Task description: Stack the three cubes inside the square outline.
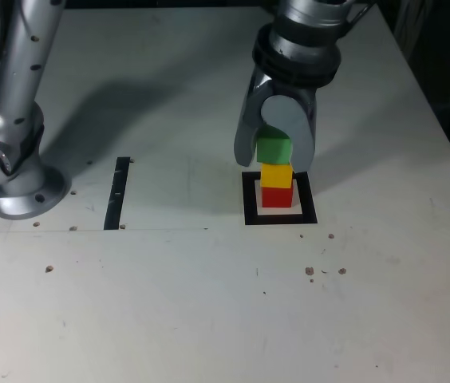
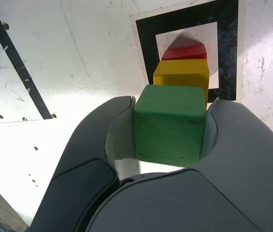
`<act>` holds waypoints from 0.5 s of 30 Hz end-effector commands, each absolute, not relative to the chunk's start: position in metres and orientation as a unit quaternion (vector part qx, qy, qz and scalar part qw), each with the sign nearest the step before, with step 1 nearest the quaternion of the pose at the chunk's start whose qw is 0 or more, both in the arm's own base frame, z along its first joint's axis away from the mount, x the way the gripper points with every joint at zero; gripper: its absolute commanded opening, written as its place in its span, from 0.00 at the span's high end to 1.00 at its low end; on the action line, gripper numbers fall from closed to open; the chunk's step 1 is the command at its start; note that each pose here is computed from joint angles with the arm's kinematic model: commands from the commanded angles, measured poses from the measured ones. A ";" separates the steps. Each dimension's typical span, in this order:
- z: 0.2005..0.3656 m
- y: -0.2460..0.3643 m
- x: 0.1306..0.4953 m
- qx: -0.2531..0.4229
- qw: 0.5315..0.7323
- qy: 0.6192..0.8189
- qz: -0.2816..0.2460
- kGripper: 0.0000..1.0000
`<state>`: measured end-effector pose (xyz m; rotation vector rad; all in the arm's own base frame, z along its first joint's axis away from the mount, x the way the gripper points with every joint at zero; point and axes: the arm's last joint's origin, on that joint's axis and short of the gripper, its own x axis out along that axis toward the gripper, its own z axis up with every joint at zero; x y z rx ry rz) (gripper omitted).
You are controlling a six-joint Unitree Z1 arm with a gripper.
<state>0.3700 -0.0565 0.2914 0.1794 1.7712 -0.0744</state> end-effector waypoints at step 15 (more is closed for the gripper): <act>0.283 -0.057 0.371 0.081 0.620 0.779 -0.044 0.57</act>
